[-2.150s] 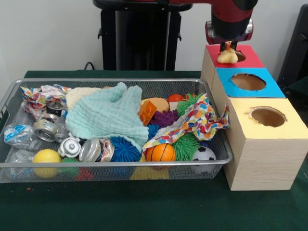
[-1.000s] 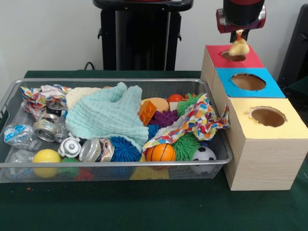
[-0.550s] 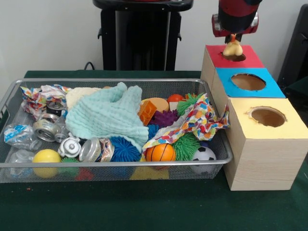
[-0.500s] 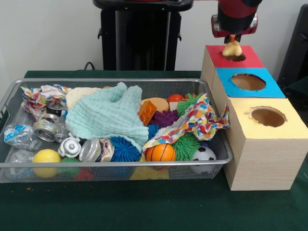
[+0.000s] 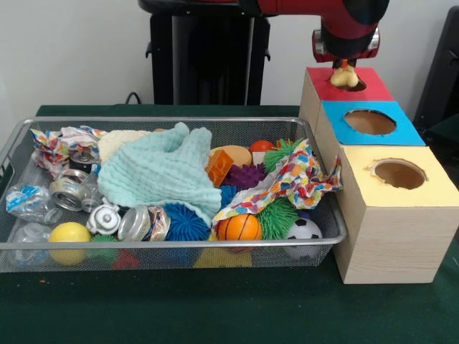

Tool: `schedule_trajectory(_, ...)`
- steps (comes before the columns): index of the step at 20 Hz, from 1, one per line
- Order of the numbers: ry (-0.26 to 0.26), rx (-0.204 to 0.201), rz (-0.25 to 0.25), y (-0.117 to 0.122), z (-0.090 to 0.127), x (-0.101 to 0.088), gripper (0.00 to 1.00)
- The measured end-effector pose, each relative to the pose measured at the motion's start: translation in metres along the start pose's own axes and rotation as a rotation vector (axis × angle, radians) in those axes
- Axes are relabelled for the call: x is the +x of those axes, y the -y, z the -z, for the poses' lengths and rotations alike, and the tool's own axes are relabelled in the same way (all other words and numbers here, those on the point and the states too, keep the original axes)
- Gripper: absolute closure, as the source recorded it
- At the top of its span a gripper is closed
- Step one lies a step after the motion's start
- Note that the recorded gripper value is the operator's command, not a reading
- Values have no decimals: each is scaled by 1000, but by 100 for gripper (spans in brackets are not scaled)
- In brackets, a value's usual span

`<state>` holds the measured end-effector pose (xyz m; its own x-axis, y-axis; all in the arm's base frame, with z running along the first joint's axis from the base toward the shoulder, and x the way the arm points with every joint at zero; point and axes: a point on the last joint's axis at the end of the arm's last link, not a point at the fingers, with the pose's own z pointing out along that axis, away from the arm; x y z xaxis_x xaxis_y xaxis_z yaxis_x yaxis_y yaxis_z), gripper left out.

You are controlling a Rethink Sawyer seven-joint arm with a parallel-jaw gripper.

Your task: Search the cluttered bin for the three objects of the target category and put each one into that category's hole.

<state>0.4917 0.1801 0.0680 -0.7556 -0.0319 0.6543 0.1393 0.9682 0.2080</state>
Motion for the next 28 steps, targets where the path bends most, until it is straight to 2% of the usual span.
schedule_trajectory(12,0,-37,-18,-11,1,-3,100)
schedule_trajectory(20,-9,-47,-26,-14,-4,-5,100)
schedule_trajectory(21,-14,-46,-31,-12,-6,-5,0)
schedule_trajectory(24,-18,-41,-35,-11,-9,-5,0)
schedule_trajectory(28,-28,-16,-32,-11,-17,-6,0)
